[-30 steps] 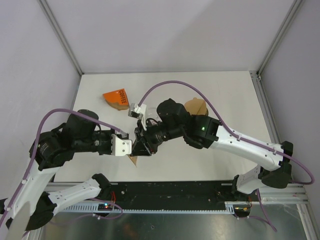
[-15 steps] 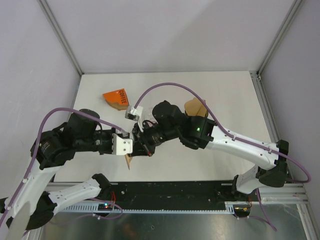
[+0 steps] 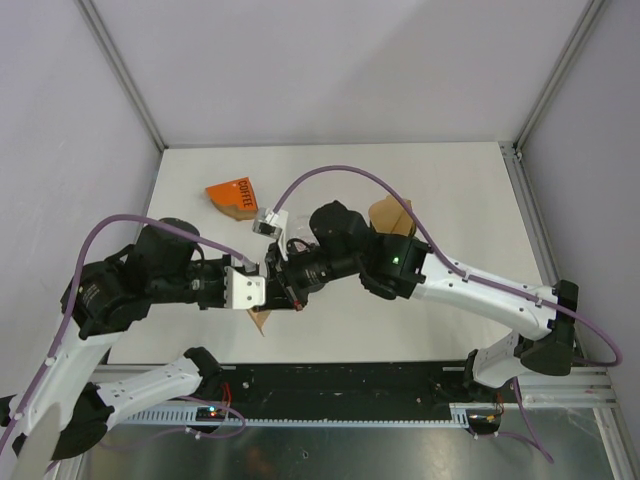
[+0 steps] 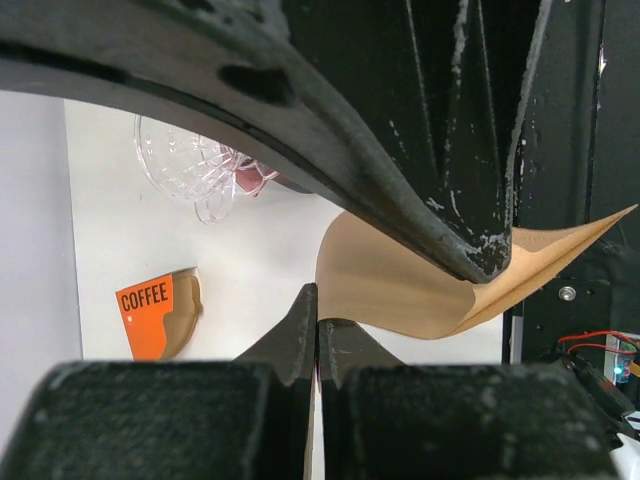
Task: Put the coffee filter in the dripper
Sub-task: Place the coffee filter in the coffee dripper.
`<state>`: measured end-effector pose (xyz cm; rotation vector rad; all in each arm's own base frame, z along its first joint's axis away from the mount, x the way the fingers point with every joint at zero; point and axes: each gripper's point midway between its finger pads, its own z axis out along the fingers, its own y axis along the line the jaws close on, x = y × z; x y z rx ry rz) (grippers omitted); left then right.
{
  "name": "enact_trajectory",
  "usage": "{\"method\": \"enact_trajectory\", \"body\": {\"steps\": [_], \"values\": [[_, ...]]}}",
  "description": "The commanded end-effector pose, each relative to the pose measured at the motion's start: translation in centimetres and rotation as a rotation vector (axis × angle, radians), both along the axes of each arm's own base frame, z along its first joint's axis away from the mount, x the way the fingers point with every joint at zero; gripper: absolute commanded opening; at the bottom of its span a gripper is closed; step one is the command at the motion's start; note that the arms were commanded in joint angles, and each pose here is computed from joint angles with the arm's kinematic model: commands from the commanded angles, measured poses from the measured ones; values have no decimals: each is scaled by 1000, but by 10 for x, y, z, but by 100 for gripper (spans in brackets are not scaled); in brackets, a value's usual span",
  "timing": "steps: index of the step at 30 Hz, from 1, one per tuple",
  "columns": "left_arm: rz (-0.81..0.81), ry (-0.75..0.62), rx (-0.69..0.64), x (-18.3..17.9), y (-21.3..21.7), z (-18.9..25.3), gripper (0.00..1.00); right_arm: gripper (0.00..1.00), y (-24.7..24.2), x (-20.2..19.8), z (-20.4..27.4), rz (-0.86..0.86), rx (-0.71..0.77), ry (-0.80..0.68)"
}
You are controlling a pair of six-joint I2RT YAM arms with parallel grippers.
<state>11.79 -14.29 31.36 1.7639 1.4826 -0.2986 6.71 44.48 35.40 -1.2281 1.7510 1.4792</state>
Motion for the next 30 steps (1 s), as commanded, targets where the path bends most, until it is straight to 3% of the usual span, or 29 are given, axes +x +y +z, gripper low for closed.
{"method": "enact_trajectory", "body": {"steps": [1,12,20,27,30], "values": [[15,43,7,-8,4,-3,0,0,-2,0,25,-2,104,-8],[32,16,-9,-6,6,2,0,0,-10,26,17,-153,91,-50],[45,-8,-2,0,7,1,0,0,-1,1,32,-15,196,-61],[54,-28,-20,4,5,5,0,0,4,-1,25,-13,173,-57],[55,-32,-15,4,6,4,0,0,-6,12,27,-95,148,-85]]}}
